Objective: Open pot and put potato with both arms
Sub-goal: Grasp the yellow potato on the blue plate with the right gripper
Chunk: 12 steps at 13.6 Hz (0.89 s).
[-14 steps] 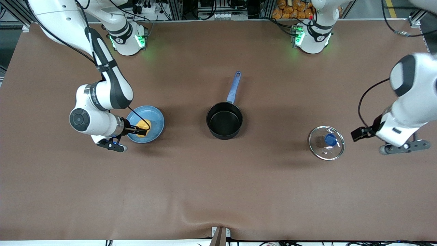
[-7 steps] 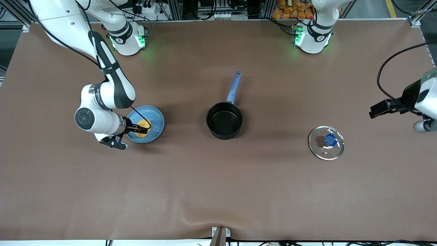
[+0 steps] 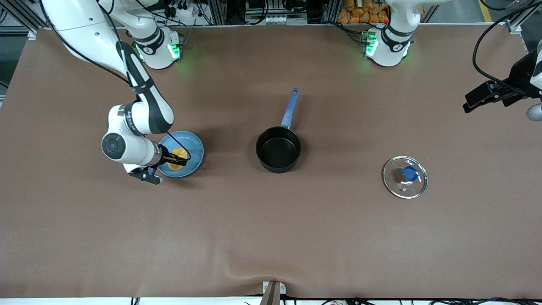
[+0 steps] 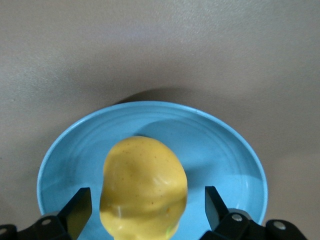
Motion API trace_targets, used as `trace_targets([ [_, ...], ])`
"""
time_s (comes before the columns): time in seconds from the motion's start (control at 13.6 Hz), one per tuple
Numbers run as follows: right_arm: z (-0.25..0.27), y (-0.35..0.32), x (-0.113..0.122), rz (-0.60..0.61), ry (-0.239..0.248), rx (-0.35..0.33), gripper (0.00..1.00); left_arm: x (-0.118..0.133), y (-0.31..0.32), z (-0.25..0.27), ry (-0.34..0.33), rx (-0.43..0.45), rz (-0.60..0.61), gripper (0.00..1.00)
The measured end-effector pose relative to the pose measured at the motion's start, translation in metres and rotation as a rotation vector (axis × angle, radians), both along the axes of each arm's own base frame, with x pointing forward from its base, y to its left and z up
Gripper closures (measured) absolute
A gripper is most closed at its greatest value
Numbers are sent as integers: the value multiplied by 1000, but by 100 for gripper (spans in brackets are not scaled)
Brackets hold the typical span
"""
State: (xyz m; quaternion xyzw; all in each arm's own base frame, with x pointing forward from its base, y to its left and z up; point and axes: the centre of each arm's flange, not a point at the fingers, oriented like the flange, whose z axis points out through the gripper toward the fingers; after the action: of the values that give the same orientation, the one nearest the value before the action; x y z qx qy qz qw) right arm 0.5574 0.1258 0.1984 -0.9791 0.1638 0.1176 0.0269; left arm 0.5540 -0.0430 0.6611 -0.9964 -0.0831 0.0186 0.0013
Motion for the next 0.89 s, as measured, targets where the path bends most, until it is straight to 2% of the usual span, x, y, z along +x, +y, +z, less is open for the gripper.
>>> trace_targets([
  [0.22,-1,4,-1,7,1,0,30,-11,5,2,13,-19,-14,0],
  [0.44,18,19,9,34,26,7,30,-20,1,5,13,-20,-21,0],
  [0.59,59,32,29,28,53,13,30,-17,-3,-3,27,-20,-27,0],
  [0.74,111,62,50,22,23,23,30,-14,-1,-11,38,-20,-24,0],
  [0.89,148,123,51,79,-35,41,31,-12,4,-15,44,-20,-14,0],
])
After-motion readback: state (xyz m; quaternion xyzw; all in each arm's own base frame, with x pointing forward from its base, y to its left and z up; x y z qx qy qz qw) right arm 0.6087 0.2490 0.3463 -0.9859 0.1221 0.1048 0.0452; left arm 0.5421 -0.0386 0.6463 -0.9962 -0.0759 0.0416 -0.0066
